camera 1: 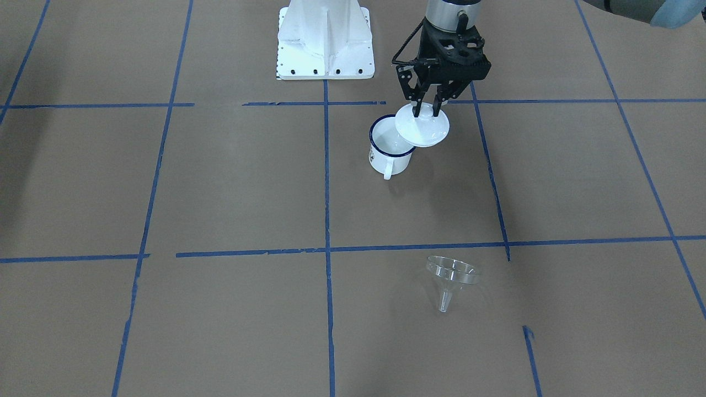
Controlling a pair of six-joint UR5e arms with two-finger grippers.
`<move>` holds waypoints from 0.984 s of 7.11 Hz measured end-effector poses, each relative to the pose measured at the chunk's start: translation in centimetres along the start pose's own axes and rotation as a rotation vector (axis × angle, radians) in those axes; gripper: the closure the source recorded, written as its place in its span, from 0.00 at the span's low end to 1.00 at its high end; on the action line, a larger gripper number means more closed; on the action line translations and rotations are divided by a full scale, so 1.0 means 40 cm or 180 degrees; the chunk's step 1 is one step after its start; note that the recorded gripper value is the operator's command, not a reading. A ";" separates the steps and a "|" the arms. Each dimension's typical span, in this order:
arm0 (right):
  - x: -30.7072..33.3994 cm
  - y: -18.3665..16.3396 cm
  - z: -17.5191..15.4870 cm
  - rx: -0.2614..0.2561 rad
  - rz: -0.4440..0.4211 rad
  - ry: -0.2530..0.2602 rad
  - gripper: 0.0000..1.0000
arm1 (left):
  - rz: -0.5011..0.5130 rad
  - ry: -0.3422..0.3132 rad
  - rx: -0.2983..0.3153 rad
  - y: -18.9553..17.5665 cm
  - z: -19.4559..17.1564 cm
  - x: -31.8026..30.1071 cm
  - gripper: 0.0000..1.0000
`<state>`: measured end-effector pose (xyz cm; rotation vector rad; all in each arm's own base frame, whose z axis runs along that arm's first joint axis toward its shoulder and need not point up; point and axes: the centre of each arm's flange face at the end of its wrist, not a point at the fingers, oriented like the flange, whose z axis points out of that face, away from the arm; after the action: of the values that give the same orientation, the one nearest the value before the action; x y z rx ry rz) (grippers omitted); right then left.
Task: Place funnel on cup
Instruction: 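Lift the lid off the mug and set it down beside the mug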
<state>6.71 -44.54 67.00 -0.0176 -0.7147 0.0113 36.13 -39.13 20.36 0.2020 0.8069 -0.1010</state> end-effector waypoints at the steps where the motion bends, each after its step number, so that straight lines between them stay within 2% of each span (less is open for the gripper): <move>1: 0.000 0.000 0.000 0.0000 0.0000 0.0000 0.00 | 0.0033 0.0010 0.0022 0.009 0.063 -0.073 1.00; 3: 0.000 0.000 0.000 0.0000 0.0000 0.0000 0.00 | 0.0056 0.0099 0.0073 0.021 0.205 -0.192 1.00; 5: 0.000 0.000 0.000 0.0000 0.0000 0.0000 0.00 | 0.0059 0.0068 0.0050 0.018 0.310 -0.237 1.00; 7: 0.000 0.000 0.000 0.0000 0.0000 0.0000 0.00 | 0.0073 0.0025 0.0016 0.018 0.350 -0.247 0.24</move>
<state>6.72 -44.54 67.00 -0.0176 -0.7147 0.0113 39.32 -41.37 37.06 0.2166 0.8121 -0.0806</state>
